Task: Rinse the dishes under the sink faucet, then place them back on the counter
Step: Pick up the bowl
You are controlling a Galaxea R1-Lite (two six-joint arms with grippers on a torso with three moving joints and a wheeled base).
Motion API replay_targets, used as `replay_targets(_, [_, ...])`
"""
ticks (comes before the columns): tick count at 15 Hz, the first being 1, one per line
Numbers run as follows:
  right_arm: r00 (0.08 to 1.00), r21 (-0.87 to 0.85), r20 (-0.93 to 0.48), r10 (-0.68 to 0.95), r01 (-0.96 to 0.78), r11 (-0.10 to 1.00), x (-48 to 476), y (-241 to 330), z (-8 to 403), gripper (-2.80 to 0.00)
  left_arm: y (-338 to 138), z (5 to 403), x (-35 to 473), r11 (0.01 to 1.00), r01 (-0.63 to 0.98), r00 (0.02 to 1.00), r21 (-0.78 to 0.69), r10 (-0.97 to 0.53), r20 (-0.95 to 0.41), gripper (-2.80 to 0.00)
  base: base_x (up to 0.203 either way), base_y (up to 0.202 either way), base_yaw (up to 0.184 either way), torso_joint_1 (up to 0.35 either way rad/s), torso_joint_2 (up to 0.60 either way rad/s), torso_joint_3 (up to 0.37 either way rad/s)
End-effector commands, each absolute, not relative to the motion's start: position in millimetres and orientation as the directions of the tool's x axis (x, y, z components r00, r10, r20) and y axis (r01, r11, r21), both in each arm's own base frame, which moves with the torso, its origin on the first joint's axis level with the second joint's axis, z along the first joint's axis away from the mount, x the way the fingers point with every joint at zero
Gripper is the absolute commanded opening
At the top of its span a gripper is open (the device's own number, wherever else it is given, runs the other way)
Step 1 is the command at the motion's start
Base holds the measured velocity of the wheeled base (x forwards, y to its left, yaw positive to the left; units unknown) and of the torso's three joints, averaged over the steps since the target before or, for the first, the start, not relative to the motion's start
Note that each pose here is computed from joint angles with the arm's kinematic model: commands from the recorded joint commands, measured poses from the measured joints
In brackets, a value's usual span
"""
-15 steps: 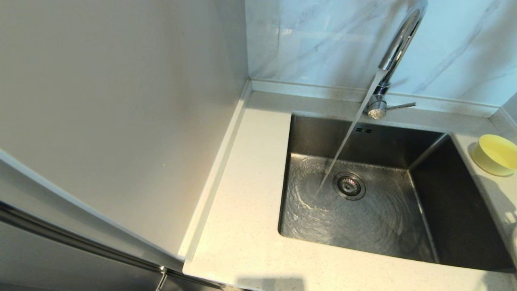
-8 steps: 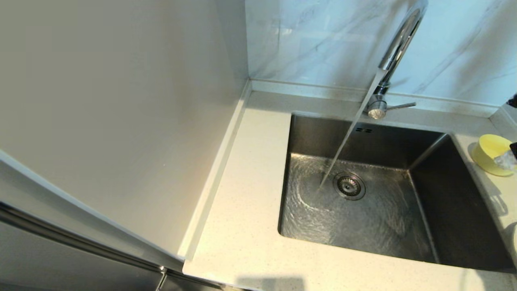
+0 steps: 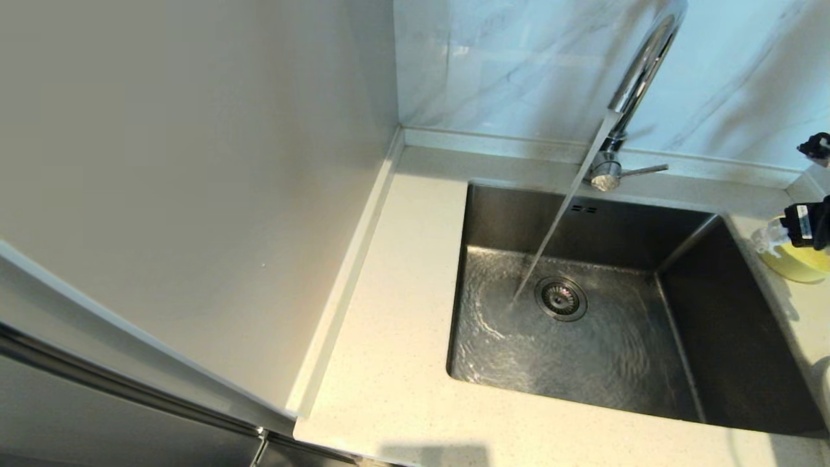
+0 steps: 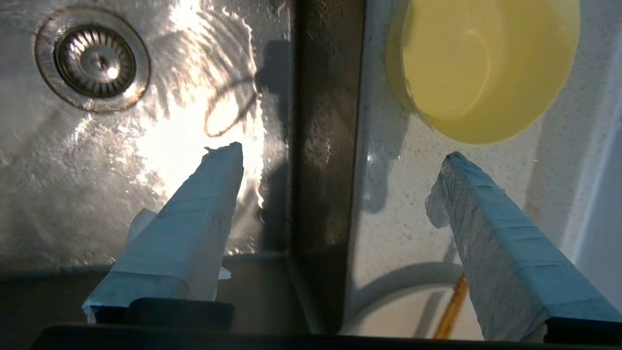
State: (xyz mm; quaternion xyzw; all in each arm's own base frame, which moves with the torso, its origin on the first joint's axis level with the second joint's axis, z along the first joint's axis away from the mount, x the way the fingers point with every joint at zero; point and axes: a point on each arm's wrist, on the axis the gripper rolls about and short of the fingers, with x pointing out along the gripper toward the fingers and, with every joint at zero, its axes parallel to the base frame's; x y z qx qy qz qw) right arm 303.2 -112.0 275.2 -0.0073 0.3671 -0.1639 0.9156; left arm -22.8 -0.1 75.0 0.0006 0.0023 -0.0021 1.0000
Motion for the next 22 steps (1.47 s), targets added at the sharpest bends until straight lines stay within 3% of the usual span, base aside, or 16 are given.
replay_targets(1, [0.658, -0.111, -0.69, -0.301, 0.315, 0.943, 324.9, -120.7, 263.7, 0.0, -0.1, 75.0, -22.8, 1.0, 0.005, 1.0, 0.002, -0.005, -0.005, -2.8, 0.0, 0.0, 0.0, 0.0, 0.0, 0.0])
replay_targets(10, [0.622, -0.093, -0.669, -0.407, 0.473, 0.876, 372.1, -163.5, 244.5, 0.0, -0.1, 75.0, -22.8, 1.0, 0.004, 1.0, 0.002, -0.004, -0.005, -2.8, 0.0, 0.0, 0.0, 0.0, 0.0, 0.0])
replay_targets(17, [0.604, -0.099, -0.684, -0.41, 0.479, 0.872, 381.2, -172.2, 230.4, 0.0, -0.1, 75.0, -22.8, 1.0, 0.005, 1.0, 0.002, -0.005, -0.005, -2.8, 0.0, 0.0, 0.0, 0.0, 0.0, 0.0])
replay_targets(18, [0.604, -0.1, -0.684, -0.41, 0.479, 0.872, 381.2, -172.2, 230.5, -2.27, -0.1, 75.0, -22.8, 1.0, 0.004, 1.0, 0.002, -0.004, -0.005, -2.8, 0.0, 0.0, 0.0, 0.0, 0.0, 0.0])
replay_targets(19, [0.603, -0.101, -0.685, -0.41, 0.479, 0.872, 381.7, -171.7, 229.8, -2.8, -0.1, 75.0, -22.8, 1.0, 0.005, 1.0, 0.002, -0.005, -0.005, -2.8, 0.0, 0.0, 0.0, 0.0, 0.0, 0.0])
replay_targets(22, [0.596, -0.102, -0.692, -0.408, 0.478, 0.872, 383.9, -172.7, 225.5, -2.8, -0.1, 75.0, -22.8, 1.0, 0.005, 1.0, 0.002, -0.005, -0.005, -2.8, 0.0, 0.0, 0.0, 0.0, 0.0, 0.0])
